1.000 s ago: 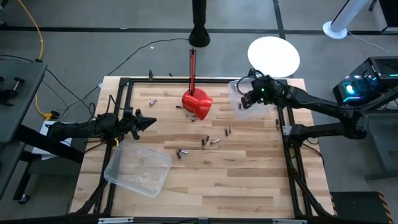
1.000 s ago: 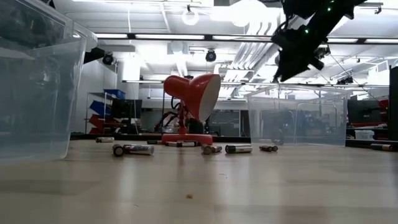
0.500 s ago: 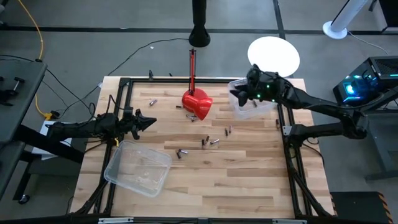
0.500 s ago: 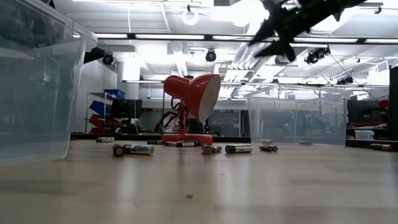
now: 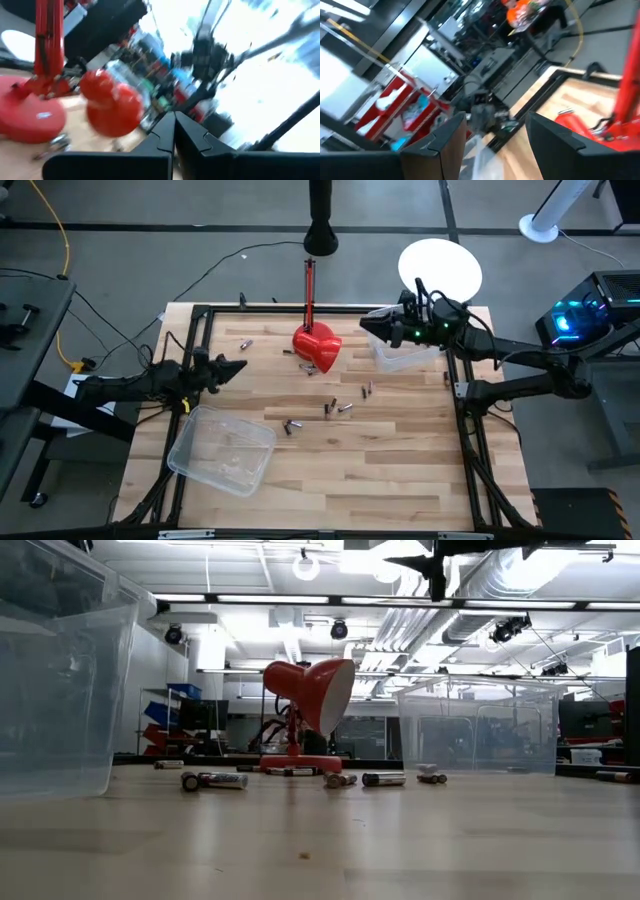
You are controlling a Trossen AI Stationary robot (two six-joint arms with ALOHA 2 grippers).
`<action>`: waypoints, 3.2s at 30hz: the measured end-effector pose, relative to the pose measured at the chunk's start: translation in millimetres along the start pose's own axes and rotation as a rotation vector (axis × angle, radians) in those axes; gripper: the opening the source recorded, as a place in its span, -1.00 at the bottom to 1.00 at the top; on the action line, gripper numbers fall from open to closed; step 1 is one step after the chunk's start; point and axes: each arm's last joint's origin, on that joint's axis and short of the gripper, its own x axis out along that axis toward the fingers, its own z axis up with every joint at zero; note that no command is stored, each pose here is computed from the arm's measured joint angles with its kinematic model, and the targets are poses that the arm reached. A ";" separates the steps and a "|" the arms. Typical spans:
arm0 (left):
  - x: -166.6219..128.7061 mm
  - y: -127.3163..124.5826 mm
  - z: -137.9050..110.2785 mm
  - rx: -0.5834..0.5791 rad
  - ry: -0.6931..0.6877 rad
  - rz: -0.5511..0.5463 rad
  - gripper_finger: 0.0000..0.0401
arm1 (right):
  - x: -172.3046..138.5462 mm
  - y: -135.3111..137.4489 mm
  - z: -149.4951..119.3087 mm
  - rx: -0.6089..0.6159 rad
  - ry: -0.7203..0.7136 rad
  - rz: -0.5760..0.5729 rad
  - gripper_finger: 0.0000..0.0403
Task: Sort batteries
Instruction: Put the black battery into the top transparent bin
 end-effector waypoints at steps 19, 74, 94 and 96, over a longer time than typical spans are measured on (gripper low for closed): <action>83.1 -96.5 47.6 0.507 0.550 0.120 -0.92 | 9.7 3.8 -119.7 0.070 0.713 -0.278 -0.05; 113.4 -76.6 48.3 0.526 0.652 0.470 -0.43 | 90.1 -108.0 -194.7 0.024 0.855 -1.190 -0.36; 124.8 -82.7 53.9 0.537 0.549 0.384 -0.43 | 27.6 -3.1 -34.7 -0.289 0.426 -1.135 -0.93; 129.3 -81.2 51.0 0.580 0.578 0.347 -0.43 | 13.3 -13.7 -25.5 -0.273 0.441 -1.205 -0.92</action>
